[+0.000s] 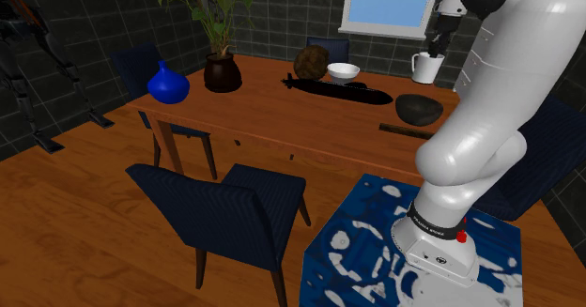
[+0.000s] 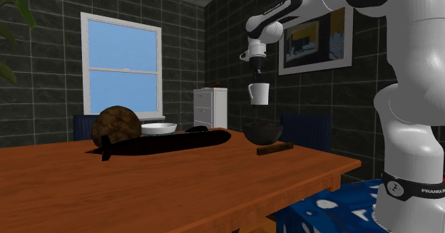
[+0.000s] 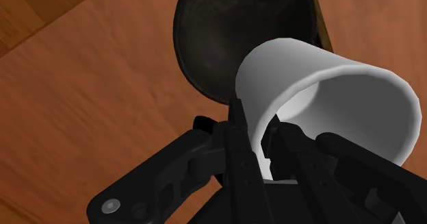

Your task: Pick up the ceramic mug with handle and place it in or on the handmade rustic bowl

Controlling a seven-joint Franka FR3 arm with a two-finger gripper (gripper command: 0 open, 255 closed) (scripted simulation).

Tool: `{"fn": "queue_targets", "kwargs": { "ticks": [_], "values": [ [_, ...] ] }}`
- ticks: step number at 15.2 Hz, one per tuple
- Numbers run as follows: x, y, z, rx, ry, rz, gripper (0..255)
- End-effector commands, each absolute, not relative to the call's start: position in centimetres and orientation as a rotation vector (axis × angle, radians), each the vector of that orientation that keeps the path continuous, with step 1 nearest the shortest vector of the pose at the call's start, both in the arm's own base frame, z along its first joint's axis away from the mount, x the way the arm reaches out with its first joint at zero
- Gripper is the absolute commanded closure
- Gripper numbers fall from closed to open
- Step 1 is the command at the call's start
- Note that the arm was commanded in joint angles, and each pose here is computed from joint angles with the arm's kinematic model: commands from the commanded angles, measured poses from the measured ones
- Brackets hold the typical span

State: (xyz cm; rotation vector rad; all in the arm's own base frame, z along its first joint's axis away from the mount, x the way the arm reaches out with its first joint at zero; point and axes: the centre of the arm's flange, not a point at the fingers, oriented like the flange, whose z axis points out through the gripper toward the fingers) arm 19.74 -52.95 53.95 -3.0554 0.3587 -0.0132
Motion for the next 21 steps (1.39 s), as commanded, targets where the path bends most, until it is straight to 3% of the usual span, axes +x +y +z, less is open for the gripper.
{"fn": "queue_targets", "kwargs": {
  "ticks": [1,21],
  "values": [
    [19.3,-53.3,53.3,-3.056,0.356,-0.013,255],
    [19.3,-53.3,45.0,-3.056,0.356,-0.013,255]
  ]
}}
